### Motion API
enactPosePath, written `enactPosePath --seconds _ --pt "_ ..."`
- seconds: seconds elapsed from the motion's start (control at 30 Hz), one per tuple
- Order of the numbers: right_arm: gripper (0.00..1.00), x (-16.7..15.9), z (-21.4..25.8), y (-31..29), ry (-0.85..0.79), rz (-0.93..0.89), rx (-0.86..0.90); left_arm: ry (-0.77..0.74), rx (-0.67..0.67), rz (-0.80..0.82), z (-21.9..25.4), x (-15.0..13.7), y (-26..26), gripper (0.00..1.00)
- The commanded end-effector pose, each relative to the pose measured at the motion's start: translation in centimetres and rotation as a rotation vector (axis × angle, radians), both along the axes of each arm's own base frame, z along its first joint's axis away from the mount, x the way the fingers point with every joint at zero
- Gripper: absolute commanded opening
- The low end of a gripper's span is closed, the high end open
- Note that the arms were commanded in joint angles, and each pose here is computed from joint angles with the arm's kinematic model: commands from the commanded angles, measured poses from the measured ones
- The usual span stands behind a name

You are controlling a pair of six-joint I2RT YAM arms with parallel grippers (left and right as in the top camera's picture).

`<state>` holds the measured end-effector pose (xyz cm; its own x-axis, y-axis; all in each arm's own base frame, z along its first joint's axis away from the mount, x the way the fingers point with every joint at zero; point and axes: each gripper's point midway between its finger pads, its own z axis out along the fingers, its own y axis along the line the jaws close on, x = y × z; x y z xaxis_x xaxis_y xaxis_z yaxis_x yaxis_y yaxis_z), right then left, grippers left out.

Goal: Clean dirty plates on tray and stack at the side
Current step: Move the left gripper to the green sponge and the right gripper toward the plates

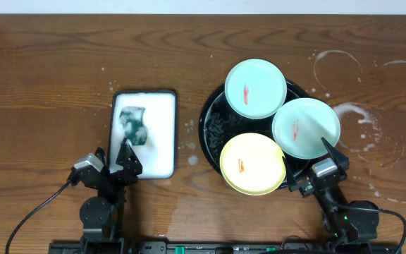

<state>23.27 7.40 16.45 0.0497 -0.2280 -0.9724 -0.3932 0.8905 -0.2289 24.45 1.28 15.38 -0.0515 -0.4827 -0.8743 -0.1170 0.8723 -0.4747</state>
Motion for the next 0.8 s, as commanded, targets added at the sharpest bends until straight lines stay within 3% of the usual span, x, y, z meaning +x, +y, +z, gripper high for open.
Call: enactPosePath --seconds 0.0,0.37,0.57,0.77 --pt "0.99 0.0 -0.2 0.2 0.002 0.007 -0.005 0.062 0.021 0.007 -1.9 -0.1 0.2 0.82" --pt "0.99 0.0 -0.1 0.2 -0.002 0.007 -0.005 0.042 0.018 0.022 -1.4 -0.1 0.4 0.82" --pt "0.99 -0.1 0.1 0.4 -0.007 0.019 0.005 -0.010 0.002 -0.144 -0.2 0.1 -2.4 0.82" --pt "0.99 -1.4 8.4 0.6 -0.243 0.057 0.184 -0.082 0.029 -0.169 4.0 -0.3 -2.8 0.82"
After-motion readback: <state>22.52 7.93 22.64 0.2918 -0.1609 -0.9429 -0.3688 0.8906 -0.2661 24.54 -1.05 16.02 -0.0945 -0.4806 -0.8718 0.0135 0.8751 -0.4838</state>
